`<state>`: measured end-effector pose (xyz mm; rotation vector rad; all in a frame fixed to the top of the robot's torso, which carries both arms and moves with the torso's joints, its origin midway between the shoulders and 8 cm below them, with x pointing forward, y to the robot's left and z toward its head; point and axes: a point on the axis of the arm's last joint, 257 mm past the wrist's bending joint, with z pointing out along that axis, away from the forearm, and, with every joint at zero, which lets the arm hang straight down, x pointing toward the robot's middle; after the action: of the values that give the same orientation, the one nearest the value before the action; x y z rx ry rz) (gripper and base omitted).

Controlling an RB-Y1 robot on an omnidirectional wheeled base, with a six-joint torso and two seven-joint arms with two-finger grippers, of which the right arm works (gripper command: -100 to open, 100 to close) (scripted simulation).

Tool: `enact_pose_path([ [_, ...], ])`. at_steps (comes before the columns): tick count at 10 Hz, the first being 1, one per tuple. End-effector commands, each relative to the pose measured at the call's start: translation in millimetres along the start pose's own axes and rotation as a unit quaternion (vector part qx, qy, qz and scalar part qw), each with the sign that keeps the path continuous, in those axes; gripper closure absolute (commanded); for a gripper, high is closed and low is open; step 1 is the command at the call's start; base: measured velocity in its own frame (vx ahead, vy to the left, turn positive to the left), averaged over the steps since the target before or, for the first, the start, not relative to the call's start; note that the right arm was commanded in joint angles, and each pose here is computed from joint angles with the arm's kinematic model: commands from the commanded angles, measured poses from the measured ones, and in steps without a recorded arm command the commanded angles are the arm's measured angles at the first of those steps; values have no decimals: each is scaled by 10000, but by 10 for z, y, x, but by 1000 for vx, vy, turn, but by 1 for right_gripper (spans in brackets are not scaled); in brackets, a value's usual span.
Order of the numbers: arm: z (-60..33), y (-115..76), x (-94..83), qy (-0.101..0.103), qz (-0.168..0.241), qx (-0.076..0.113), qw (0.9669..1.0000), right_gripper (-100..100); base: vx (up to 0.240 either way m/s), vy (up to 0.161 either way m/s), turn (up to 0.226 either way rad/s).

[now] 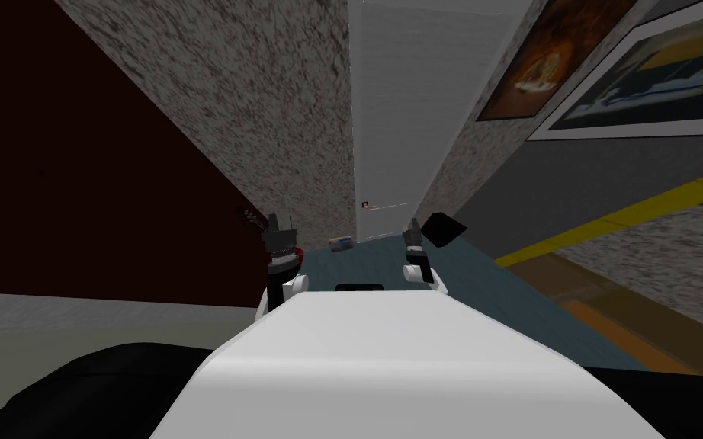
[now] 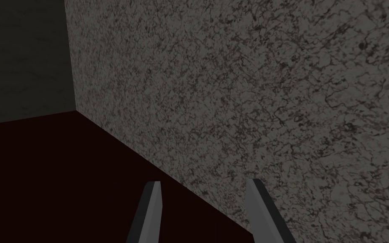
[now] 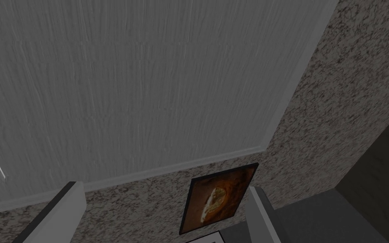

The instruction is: Pull the door open

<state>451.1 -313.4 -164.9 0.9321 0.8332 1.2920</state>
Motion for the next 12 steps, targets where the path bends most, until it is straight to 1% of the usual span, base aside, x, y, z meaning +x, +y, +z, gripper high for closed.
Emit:
enact_pose_path([
  [1, -30, -145, -22, -19, -2, 113, 9999, -100, 103, -10, 160],
  [2, -49, -191, -29, -25, -5, 165, 9999, -100, 69, -5, 69],
  [3, -36, -238, -38, -31, -3, 181, 9998, -100, 52, -8, 106],
  [4, -62, -296, -47, -39, -7, 247, 9997, -100, 37, -9, 47],
  [6, -76, -399, -64, -54, -9, 329, 9994, -100, 48, -9, 67],
  [7, -93, -500, -82, -69, -11, 411, 9991, -100, 50, -13, 115],
  [9, -96, -636, -109, -92, -13, 499, 9987, -100, 75, -12, 144],
  [11, -150, -791, -137, -118, -21, 653, 9978, -100, 74, -17, 73],
  [12, -149, -846, -149, -129, -21, 686, 9976, -100, 91, -15, 173],
])
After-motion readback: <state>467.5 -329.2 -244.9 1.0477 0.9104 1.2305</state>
